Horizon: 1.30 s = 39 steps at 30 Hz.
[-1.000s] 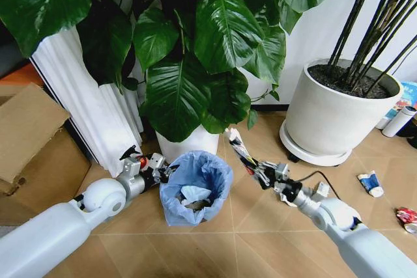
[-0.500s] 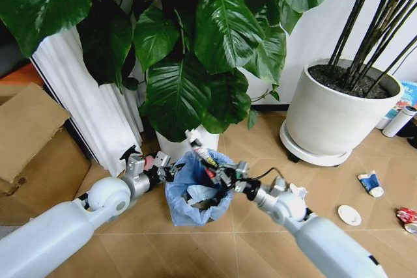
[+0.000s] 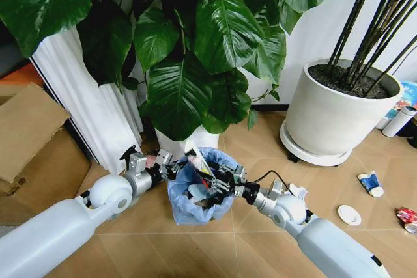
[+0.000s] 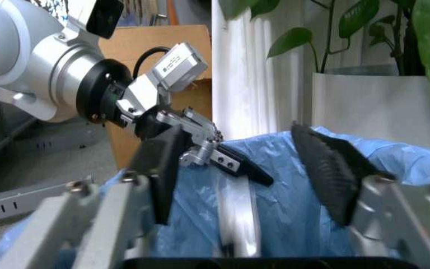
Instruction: Pick up the trash bin and place the garbage on the floor into it.
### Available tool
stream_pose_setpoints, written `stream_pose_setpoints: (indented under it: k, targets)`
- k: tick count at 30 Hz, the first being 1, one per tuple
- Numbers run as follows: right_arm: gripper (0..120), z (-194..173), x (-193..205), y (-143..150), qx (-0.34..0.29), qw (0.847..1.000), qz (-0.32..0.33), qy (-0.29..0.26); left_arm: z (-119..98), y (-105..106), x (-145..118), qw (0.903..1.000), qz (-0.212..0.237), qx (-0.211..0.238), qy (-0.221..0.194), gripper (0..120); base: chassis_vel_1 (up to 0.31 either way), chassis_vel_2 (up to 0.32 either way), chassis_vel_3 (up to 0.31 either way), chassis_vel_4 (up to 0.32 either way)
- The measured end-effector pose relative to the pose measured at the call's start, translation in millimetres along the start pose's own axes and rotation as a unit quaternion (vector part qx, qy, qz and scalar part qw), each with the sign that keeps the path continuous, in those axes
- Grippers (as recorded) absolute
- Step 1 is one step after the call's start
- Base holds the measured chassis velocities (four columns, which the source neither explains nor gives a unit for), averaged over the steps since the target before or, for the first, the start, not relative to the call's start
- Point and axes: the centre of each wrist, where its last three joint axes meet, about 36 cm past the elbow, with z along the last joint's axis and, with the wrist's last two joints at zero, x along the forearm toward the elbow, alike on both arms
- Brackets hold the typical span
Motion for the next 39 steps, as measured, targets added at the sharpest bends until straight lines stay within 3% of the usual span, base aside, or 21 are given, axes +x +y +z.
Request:
stream_pose_setpoints:
  k: [8,11,13,18,19,21,24,25,26,27,28,29,31,33,39]
  targets:
    - [81,-5.6,3.4,-1.2,0.003,1.000,0.001,-0.003,-2.6,1.6,0.3,1.0000,-0.005,0.002,-0.001,0,0.000,0.000,0.000,0.000]
    - [96,-17.5,8.9,-3.8,0.012,1.000,0.009,-0.013,-3.2,2.2,1.3,1.0000,-0.006,0.004,-0.001,0,0.000,0.000,0.000,0.000]
    - [97,-22.0,12.8,-6.4,0.016,1.000,0.016,-0.015,-3.3,1.9,1.8,1.0000,-0.006,0.004,-0.001,0,0.000,0.000,0.000,0.000]
    - [100,-50.3,80.2,-25.7,0.051,0.990,0.129,0.013,-5.1,-1.3,3.2,1.0000,-0.001,0.000,-0.005,0,0.000,0.000,0.000,0.000]
    - [100,-51.9,115.9,-23.1,0.055,0.980,0.187,0.045,-5.9,-1.4,2.1,1.0000,0.002,-0.002,-0.007,0,0.000,0.000,0.000,0.000]
    - [100,-50.7,131.4,-20.6,0.058,0.974,0.211,0.061,-6.2,-1.1,1.6,1.0000,0.003,-0.003,-0.008,0,0.000,0.000,0.000,0.000]
    - [100,-40.6,178.4,-11.6,0.066,0.950,0.279,0.126,-7.5,-2.4,-0.4,0.9999,0.008,-0.005,-0.010,0,0.000,0.000,0.000,0.000]
    - [100,-32.6,200.3,-8.0,0.070,0.934,0.311,0.162,-9.3,-3.1,-1.7,0.9998,0.012,-0.006,-0.012,0,0.000,0.000,0.000,0.000]
    - [100,-32.6,200.3,-8.0,0.070,0.934,0.311,0.162,-9.3,-3.1,-1.7,0.9998,0.012,-0.006,-0.012,0,0.000,0.000,0.000,0.000]
    - [100,-26.4,212.0,-6.3,0.073,0.924,0.328,0.183,-10.5,-3.0,-2.6,0.9998,0.013,-0.007,-0.013,0,0.000,0.000,0.000,0.000]
    - [100,-14.4,229.5,-5.0,0.082,0.904,0.357,0.220,-12.4,-2.8,-3.5,0.9997,0.014,-0.009,-0.015,0,0.000,0.000,0.000,0.000]
    - [100,-14.4,229.5,-5.0,0.082,0.904,0.357,0.220,-12.4,-2.8,-3.5,0.9997,0.014,-0.009,-0.015,0,0.000,0.000,0.000,0.000]
    - [100,10.0,252.8,-6.8,0.099,0.870,0.394,0.278,-15.4,-2.7,-4.4,0.9997,0.016,-0.010,-0.019,0,0.000,0.000,0.000,0.000]
    - [100,29.2,264.2,-10.5,0.102,0.852,0.412,0.307,-17.0,-3.0,-4.2,0.9996,0.016,-0.011,-0.020,0,0.000,0.000,0.000,0.000]
    - [100,55.1,268.3,-17.2,0.091,0.837,0.429,0.327,-17.9,-2.1,-3.3,0.9996,0.015,-0.012,-0.021,0,0.000,0.000,0.000,0.000]
